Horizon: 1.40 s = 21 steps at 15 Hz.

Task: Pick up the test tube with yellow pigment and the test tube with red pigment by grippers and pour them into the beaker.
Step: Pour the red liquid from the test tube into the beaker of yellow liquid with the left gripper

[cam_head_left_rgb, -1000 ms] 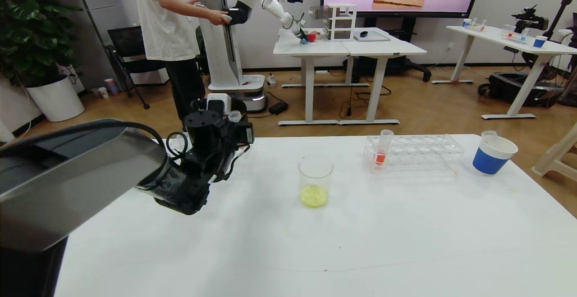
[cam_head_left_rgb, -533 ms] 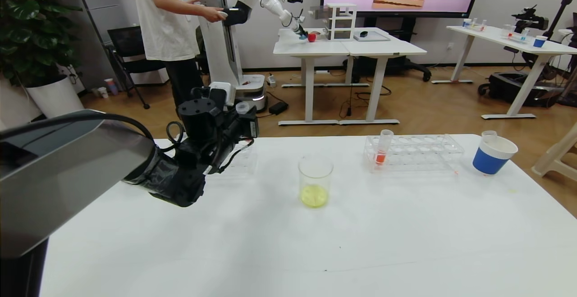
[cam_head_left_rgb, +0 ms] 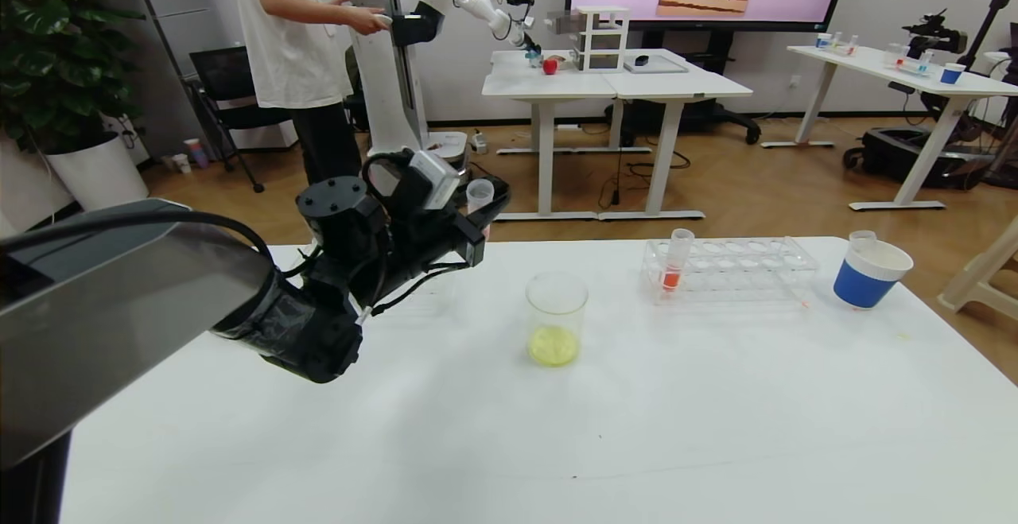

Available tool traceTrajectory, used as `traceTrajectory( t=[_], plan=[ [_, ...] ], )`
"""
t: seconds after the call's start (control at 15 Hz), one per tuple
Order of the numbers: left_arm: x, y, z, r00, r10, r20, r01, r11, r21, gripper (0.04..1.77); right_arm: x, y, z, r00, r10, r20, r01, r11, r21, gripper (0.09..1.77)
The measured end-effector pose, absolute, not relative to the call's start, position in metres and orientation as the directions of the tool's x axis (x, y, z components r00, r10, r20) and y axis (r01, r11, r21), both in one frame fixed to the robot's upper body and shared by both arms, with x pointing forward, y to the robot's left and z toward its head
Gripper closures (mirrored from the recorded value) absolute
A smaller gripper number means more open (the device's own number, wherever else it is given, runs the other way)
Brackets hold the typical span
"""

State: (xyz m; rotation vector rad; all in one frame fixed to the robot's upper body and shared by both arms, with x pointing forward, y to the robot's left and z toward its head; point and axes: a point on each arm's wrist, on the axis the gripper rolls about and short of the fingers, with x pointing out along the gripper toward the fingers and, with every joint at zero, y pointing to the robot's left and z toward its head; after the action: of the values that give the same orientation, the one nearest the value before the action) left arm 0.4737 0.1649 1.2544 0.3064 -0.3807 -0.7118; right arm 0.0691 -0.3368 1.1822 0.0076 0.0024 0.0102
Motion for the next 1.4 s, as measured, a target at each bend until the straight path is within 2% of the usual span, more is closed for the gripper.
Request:
traceTrajectory(
  t=[0.33, 0.67, 1.07, 1.4],
  plan=[
    [0.475, 0.149, 1.238, 0.607, -0.765, 0.213, 0.529, 0.59, 0.61, 1.3, 0.069, -0.337, 1.182, 1.0, 0.011, -0.002, -0.011, 1.0, 0.008, 0.12],
    [0.495, 0.133, 1.237, 0.502, -0.825, 0.258, 0.406, 0.488, 0.772, 1.3, 0.069, -0.337, 1.182, 1.0, 0.011, -0.003, -0.011, 1.0, 0.007, 0.12],
    [0.504, 0.122, 1.224, 0.392, -0.893, 0.219, 0.272, 0.34, 0.9, 1.3, 0.069, -0.337, 1.182, 1.0, 0.011, -0.002, -0.011, 1.0, 0.008, 0.12],
    [0.509, 0.118, 1.221, 0.371, -0.905, 0.21, 0.182, 0.292, 0.939, 1.3, 0.069, -0.337, 1.182, 1.0, 0.01, -0.003, -0.01, 1.0, 0.008, 0.12]
  ],
)
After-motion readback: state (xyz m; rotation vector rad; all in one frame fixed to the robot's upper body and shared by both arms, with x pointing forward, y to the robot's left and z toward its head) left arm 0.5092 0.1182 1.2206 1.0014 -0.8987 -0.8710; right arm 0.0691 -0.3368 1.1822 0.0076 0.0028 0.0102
